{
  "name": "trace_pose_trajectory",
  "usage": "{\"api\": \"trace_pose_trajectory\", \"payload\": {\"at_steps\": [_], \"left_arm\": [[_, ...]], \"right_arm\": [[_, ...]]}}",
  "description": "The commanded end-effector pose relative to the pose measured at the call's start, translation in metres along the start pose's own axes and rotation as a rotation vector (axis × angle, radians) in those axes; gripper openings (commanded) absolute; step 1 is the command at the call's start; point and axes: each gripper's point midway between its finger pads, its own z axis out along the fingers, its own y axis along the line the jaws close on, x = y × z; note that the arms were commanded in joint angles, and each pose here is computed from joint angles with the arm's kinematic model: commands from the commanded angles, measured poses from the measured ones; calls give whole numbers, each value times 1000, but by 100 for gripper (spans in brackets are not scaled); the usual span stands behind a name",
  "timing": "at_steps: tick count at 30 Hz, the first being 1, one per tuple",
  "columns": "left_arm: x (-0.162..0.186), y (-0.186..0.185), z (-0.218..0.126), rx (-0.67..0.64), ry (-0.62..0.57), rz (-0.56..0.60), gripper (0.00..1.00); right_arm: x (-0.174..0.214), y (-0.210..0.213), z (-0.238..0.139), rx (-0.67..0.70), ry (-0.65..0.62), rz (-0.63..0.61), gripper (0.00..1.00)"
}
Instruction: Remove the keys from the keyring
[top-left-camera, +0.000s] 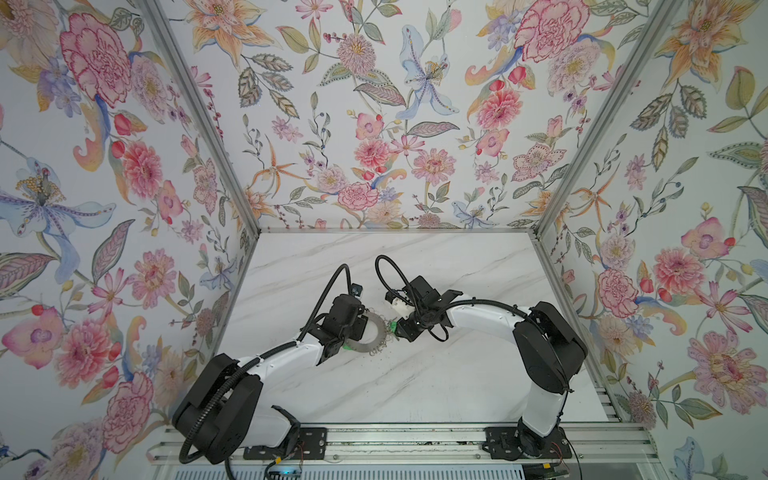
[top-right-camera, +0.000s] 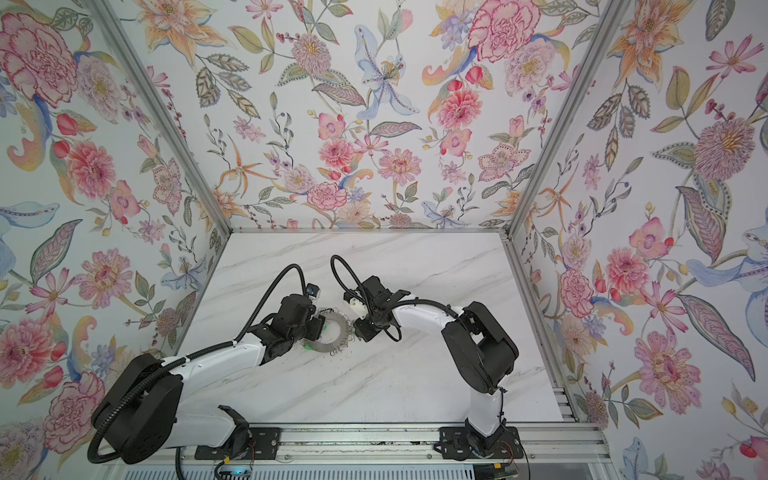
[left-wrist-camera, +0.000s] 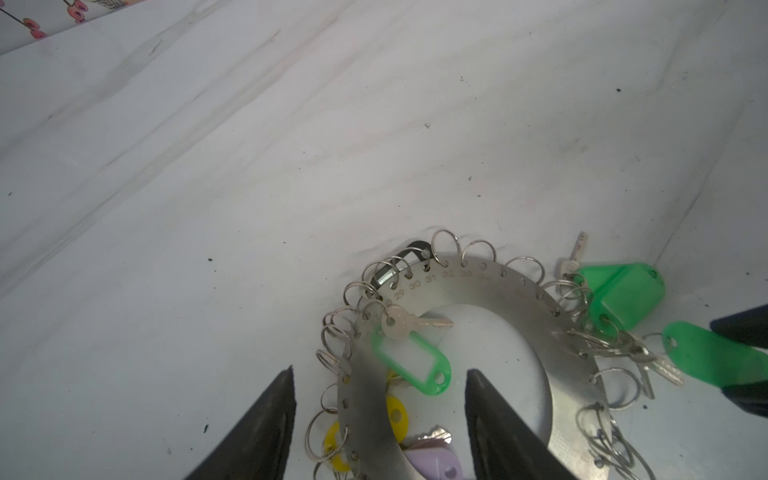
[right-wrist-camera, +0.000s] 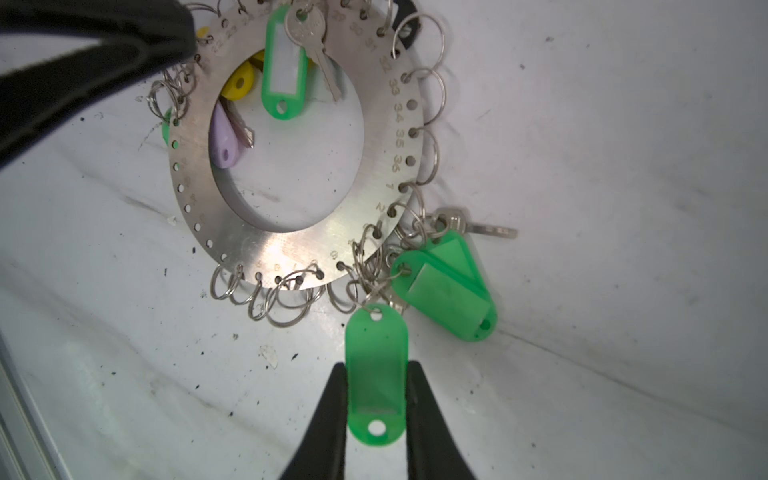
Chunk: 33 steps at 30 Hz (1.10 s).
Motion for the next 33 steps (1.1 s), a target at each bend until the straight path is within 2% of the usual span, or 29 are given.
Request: {"api": "trace_pose_trajectory", "payload": {"at_steps": [1, 9, 13, 17, 23, 33], "left_arm": [[-14, -25, 2, 89, -41, 49, 64], [-9, -78, 9, 357, -119, 148, 61], [-6, -95, 5, 459, -158, 163, 54], [5, -108, 6, 540, -123, 182, 46], [27, -111, 23, 554, -38, 188, 44], [21, -106, 27, 579, -66, 238, 47]], "right_arm": [[9, 1, 5, -29, 21, 17, 16], [8, -6, 1, -30, -9, 45, 16], [8, -10, 1, -38, -22, 67, 15], [12, -15, 6, -38, -21, 85, 15], [14, -16, 8, -42, -21, 90, 15], [15, -14, 3, -48, -35, 91, 15]]}}
